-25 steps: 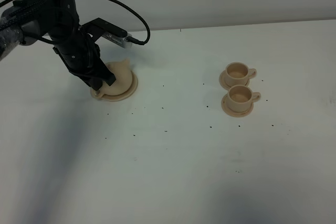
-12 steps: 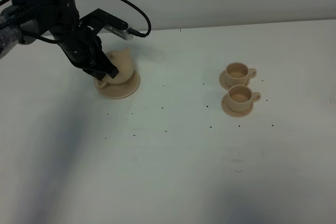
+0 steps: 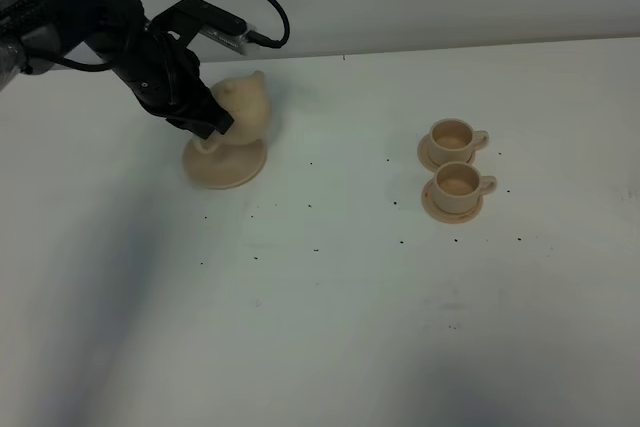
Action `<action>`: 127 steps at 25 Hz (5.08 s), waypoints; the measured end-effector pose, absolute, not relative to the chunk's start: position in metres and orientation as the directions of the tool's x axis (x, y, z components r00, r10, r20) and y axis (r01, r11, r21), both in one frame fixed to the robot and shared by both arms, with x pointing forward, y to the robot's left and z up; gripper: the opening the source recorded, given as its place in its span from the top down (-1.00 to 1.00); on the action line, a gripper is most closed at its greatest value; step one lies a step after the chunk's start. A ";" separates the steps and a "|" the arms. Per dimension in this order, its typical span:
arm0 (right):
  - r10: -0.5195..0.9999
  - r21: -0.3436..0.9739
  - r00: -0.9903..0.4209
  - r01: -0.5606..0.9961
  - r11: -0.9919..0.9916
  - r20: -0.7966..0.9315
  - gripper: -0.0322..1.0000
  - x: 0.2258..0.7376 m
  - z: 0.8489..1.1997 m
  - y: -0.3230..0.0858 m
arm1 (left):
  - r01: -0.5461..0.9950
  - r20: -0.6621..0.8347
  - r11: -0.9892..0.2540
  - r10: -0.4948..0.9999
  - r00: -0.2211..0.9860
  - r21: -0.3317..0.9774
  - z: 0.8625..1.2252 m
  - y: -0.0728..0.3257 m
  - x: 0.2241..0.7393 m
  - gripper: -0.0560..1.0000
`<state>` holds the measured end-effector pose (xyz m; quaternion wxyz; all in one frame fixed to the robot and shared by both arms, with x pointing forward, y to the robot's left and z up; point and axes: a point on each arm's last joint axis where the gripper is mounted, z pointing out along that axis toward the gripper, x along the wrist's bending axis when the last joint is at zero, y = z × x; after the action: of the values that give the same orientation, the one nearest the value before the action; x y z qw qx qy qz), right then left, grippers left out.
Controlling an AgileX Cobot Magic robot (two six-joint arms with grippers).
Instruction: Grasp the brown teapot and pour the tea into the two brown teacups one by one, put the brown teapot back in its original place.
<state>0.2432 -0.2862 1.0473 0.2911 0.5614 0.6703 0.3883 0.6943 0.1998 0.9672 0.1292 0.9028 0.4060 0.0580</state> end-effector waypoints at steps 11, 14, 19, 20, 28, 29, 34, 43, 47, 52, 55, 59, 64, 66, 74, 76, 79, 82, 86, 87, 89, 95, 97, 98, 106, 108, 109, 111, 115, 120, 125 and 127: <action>0.979 0.847 -0.200 0.527 0.068 0.046 0.26 0.243 1.047 -0.286 | 0.500 0.079 -0.777 0.567 0.820 0.383 0.971 0.106 0.675 0.66; 0.979 0.847 -0.200 0.527 0.068 0.046 0.26 0.243 1.047 -0.286 | 0.458 0.116 -0.797 0.538 0.835 0.394 0.972 0.090 0.670 0.66; 0.979 0.847 -0.200 0.527 0.068 0.046 0.26 0.243 1.047 -0.286 | 0.440 0.143 -0.779 0.548 0.824 0.448 0.988 0.074 0.678 0.66; 0.979 0.847 -0.200 0.527 0.068 0.046 0.26 0.243 1.047 -0.286 | 0.435 0.149 -0.774 0.550 0.822 0.460 0.991 0.071 0.680 0.66; 0.979 0.847 -0.200 0.527 0.068 0.046 0.26 0.243 1.047 -0.286 | 0.408 0.178 -0.822 0.505 0.845 0.397 0.985 0.043 0.687 0.66; 0.979 0.847 -0.200 0.527 0.068 0.046 0.26 0.243 1.047 -0.286 | 0.409 0.186 -0.828 0.503 0.844 0.384 0.982 0.042 0.688 0.66; 0.979 0.847 -0.200 0.527 0.068 0.046 0.26 0.243 1.047 -0.286 | 0.400 0.240 -0.851 0.490 0.838 0.339 0.978 0.044 0.690 0.66; 0.979 0.847 -0.200 0.527 0.068 0.046 0.26 0.243 1.047 -0.286 | 0.330 0.297 -0.890 0.423 0.856 0.316 0.979 0.038 0.688 0.66; 0.979 0.847 -0.200 0.527 0.068 0.046 0.26 0.243 1.047 -0.286 | 0.236 0.363 -0.922 0.343 0.867 0.307 0.981 0.022 0.682 0.66; 0.979 0.847 -0.200 0.527 0.068 0.046 0.26 0.243 1.047 -0.286 | 0.178 0.428 -0.942 0.291 0.856 0.285 0.983 0.011 0.679 0.67; 0.979 0.847 -0.200 0.527 0.068 0.046 0.26 0.243 1.047 -0.286 | 0.167 0.450 -0.950 0.274 0.850 0.264 0.984 0.013 0.680 0.67; 0.979 0.847 -0.200 0.527 0.068 0.046 0.26 0.243 1.047 -0.286 | 0.138 0.479 -0.962 0.238 0.845 0.234 0.984 0.014 0.682 0.67; 0.979 0.847 -0.200 0.527 0.068 0.046 0.26 0.243 1.047 -0.286 | 0.115 0.491 -0.970 0.209 0.846 0.214 0.985 0.015 0.682 0.67; 0.979 0.847 -0.200 0.527 0.068 0.046 0.26 0.243 1.047 -0.286 | 0.115 0.491 -0.971 0.207 0.846 0.211 0.984 0.015 0.682 0.67; 0.979 0.847 -0.200 0.527 0.068 0.046 0.26 0.243 1.047 -0.286 | 0.097 0.504 -0.980 0.172 0.846 0.172 0.976 0.012 0.682 0.67; 0.979 0.847 -0.200 0.527 0.068 0.046 0.26 0.243 1.047 -0.286 | 0.091 0.507 -0.984 0.159 0.847 0.156 0.971 0.011 0.682 0.67; 0.979 0.847 -0.200 0.527 0.068 0.046 0.26 0.243 1.047 -0.286 | 0.080 0.507 -0.990 0.131 0.852 0.120 0.963 0.007 0.680 0.67; 0.979 0.847 -0.200 0.527 0.068 0.046 0.26 0.243 1.047 -0.286 | 0.062 0.521 -0.994 0.099 0.848 0.088 0.961 0.003 0.678 0.67; 0.979 0.847 -0.200 0.527 0.068 0.046 0.26 0.243 1.047 -0.286 | 0.044 0.551 -0.998 0.056 0.832 0.036 0.962 0.003 0.678 0.67; 0.979 0.847 -0.200 0.527 0.068 0.046 0.26 0.243 1.047 -0.286 | 0.043 0.558 -0.999 0.046 0.829 0.020 0.962 0.004 0.678 0.67; 0.979 0.847 -0.200 0.527 0.068 0.046 0.26 0.243 1.047 -0.286 | 0.048 0.556 -0.999 0.037 0.830 -0.007 0.962 0.006 0.678 0.67; 0.979 0.847 -0.200 0.527 0.068 0.046 0.26 0.243 1.047 -0.286 | 0.052 0.554 -0.998 0.022 0.832 -0.039 0.962 0.007 0.676 0.67; 0.979 0.847 -0.200 0.527 0.068 0.046 0.26 0.243 1.047 -0.286 | 0.050 0.555 -0.998 0.021 0.832 -0.038 0.962 0.006 0.675 0.67; 0.979 0.847 -0.200 0.527 0.068 0.046 0.26 0.243 1.047 -0.286 | 0.047 0.555 -0.998 0.018 0.832 -0.038 0.962 0.005 0.675 0.67; 0.979 0.847 -0.200 0.527 0.068 0.046 0.26 0.243 1.047 -0.286 | 0.027 0.557 -0.999 0.000 0.830 -0.040 0.963 -0.004 0.669 0.67; 0.979 0.847 -0.200 0.527 0.068 0.046 0.26 0.243 1.047 -0.286 | 0.027 0.557 -0.999 0.000 0.830 -0.040 0.963 -0.004 0.669 0.67; 0.979 0.847 -0.200 0.527 0.068 0.046 0.26 0.243 1.047 -0.286 | 0.027 0.557 -0.999 0.000 0.830 -0.040 0.963 -0.004 0.669 0.67; 0.979 0.847 -0.200 0.527 0.068 0.046 0.26 0.243 1.047 -0.286 | 0.028 0.556 -0.999 0.000 0.831 -0.042 0.962 -0.003 0.669 0.67; 0.979 0.847 -0.200 0.527 0.068 0.046 0.26 0.243 1.047 -0.286 | 0.029 0.554 -0.999 0.000 0.833 -0.044 0.962 -0.003 0.669 0.67; 0.979 0.847 -0.200 0.527 0.068 0.046 0.26 0.243 1.047 -0.286 | 0.034 0.551 -0.998 -0.003 0.834 -0.057 0.962 -0.002 0.669 0.67; 0.979 0.847 -0.200 0.527 0.068 0.046 0.26 0.243 1.047 -0.286 | 0.032 0.560 -0.997 -0.015 0.828 -0.074 0.963 -0.001 0.669 0.67; 0.979 0.847 -0.200 0.527 0.068 0.046 0.26 0.243 1.047 -0.286 | 0.032 0.561 -0.997 -0.015 0.828 -0.075 0.963 -0.001 0.669 0.67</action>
<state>0.2432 -0.2862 1.0473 0.2911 0.5614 0.6703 0.3883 0.6695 -0.0007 0.9631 -0.0404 0.9551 0.0044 0.2934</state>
